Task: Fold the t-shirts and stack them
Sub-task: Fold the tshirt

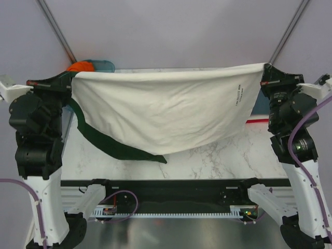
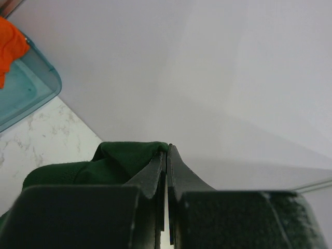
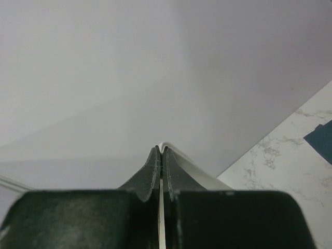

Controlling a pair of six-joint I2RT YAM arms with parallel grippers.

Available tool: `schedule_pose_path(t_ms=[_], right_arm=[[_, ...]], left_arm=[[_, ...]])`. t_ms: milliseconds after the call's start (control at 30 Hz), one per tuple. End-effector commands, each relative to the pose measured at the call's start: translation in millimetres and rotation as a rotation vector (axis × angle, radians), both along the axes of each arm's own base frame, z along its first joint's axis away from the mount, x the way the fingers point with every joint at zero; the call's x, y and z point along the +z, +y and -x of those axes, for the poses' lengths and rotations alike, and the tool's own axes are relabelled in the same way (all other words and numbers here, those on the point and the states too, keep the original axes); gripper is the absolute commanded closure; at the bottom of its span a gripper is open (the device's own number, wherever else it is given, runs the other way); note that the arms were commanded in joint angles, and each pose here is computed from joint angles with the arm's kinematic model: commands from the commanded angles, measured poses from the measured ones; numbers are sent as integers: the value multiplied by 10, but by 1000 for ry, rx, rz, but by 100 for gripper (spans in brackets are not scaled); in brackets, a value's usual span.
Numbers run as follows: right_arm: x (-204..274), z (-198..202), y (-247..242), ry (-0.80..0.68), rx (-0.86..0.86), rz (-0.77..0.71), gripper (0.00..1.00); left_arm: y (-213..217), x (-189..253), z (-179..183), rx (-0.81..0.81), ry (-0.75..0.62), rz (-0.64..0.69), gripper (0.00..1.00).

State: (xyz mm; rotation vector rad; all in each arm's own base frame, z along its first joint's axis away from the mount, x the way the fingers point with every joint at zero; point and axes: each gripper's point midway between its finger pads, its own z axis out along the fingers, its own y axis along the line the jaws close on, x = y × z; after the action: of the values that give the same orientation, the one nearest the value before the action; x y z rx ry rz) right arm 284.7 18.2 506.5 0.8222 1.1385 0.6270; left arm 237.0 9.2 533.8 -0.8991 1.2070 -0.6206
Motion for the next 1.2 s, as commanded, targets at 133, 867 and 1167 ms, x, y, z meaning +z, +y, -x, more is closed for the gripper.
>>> schedule_pose_path(t_ms=[133, 867, 1167], right_arm=[[-252, -568, 42, 99, -55, 3, 100], [-117, -2414, -393, 35, 263, -197, 100], [-1536, -2569, -385, 239, 315, -248, 100]], left_arm=[[-3, -382, -901, 5, 143, 11, 98], [177, 561, -2932, -221, -293, 92, 98], [93, -981, -3225, -353, -103, -4, 98]])
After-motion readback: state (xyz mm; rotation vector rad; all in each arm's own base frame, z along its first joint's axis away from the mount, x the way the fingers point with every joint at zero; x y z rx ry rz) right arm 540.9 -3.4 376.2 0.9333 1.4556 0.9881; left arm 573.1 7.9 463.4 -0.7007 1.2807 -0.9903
